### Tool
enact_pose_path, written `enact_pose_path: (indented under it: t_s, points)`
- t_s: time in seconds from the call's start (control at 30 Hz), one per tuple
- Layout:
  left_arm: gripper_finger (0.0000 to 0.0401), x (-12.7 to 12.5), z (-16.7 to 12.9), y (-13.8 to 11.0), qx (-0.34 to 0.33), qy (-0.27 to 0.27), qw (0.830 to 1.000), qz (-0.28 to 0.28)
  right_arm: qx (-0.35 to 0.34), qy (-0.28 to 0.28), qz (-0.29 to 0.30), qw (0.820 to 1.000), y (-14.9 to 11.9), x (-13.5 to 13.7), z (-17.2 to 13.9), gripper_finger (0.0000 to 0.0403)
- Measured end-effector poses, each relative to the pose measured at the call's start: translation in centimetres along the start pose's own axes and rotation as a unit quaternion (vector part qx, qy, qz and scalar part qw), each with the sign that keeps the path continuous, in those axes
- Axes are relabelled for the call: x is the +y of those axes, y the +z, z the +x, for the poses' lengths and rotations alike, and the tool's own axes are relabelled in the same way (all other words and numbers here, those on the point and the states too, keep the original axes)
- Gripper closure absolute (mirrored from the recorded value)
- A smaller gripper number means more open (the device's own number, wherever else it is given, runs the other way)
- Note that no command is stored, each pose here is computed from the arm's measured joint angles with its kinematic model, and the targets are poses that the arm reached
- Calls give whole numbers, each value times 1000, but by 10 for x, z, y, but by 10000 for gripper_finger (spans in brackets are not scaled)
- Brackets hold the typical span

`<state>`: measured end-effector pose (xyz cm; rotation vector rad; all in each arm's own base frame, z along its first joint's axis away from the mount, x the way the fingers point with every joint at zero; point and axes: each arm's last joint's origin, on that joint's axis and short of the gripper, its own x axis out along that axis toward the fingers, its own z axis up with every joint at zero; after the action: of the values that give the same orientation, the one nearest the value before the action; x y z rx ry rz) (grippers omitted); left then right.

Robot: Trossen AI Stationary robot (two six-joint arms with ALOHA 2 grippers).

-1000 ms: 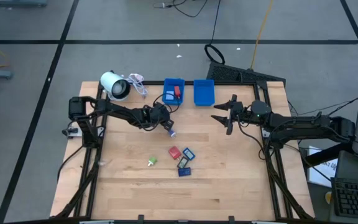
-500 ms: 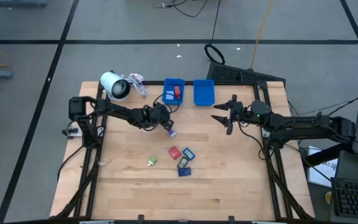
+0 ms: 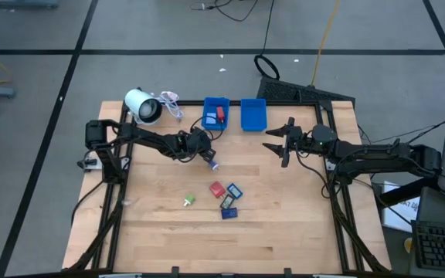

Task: Pick & Place Office items
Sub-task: Put the pink charger adapter into the left basket

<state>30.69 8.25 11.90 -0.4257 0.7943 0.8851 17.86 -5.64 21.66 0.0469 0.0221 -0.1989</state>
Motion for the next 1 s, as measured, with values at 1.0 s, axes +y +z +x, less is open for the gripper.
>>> enact_pose_path:
  t_s: [1.0]
  points:
    - [219,0,0,0,-1,1,1000,0,0,0,0,1000,0,0,0,181]
